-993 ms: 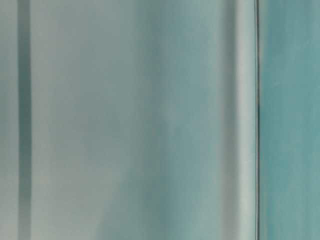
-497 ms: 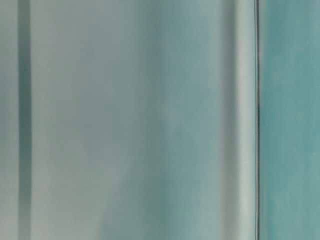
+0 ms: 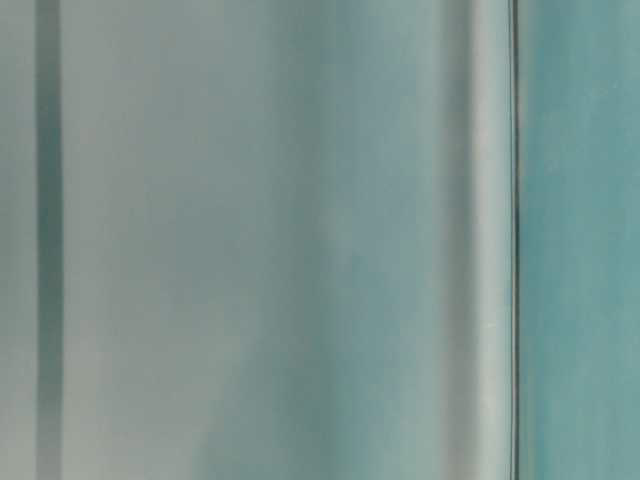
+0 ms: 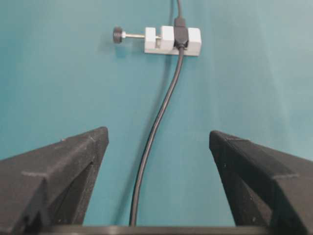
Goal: Insert the USB cable into the female connector supported by the left arm.
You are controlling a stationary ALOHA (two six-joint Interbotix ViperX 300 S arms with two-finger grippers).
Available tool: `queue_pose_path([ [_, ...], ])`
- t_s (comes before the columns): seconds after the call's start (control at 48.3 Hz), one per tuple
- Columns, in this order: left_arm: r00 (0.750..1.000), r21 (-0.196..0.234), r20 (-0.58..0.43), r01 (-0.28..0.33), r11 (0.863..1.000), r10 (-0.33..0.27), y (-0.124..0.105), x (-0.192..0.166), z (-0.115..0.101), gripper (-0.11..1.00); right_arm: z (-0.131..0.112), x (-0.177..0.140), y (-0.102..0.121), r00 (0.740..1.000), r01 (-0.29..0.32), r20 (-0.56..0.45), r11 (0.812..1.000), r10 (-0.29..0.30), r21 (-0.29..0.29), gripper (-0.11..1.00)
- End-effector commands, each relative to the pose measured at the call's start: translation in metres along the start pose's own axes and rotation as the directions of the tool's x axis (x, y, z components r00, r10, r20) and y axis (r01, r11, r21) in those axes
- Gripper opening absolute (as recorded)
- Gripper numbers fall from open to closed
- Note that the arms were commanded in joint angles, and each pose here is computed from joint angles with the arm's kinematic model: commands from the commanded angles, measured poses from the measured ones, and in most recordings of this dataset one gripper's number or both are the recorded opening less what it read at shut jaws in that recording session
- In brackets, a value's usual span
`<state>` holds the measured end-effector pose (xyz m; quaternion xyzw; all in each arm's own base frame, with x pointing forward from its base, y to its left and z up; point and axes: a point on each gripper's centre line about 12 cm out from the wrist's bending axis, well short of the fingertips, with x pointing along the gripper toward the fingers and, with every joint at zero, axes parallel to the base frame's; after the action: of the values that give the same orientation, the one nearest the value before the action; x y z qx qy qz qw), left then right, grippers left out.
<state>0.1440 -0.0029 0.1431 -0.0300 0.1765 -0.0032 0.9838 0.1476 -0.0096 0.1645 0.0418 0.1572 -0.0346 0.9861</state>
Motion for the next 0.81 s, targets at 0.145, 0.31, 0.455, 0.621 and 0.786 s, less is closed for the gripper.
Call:
queue_pose_path([
  [0.145, 1.0, 0.006, 0.018, 0.001, 1.0, -0.001, -0.0004, 0.0007, 0.0058, 0.94, 0.0034, -0.0021, -0.0021, 1.0, 0.02, -0.004, 1.0, -0.02, -0.002, 0.74],
  [0.31, 1.0, 0.006, 0.018, 0.001, 1.0, -0.001, -0.0004, 0.0007, 0.0058, 0.94, 0.0034, -0.0021, -0.0021, 1.0, 0.02, -0.004, 1.0, -0.02, -0.002, 0.74],
  [0.455, 1.0, 0.006, 0.018, 0.001, 1.0, -0.001, -0.0004, 0.0007, 0.0058, 0.94, 0.0034, -0.002, -0.0019, 1.0, 0.019, -0.004, 1.0, -0.019, -0.001, 0.74],
  [0.621, 1.0, 0.006, 0.018, 0.001, 1.0, -0.001, -0.0004, 0.0007, 0.0058, 0.94, 0.002, -0.0021, -0.0018, 1.0, 0.017, -0.005, 1.0, -0.017, 0.001, 0.74],
  [0.786, 1.0, 0.006, 0.018, 0.001, 1.0, -0.001, -0.0004, 0.0007, 0.0058, 0.94, 0.0012, -0.0021, -0.0016, 1.0, 0.015, -0.004, 1.0, -0.015, -0.002, 0.74],
])
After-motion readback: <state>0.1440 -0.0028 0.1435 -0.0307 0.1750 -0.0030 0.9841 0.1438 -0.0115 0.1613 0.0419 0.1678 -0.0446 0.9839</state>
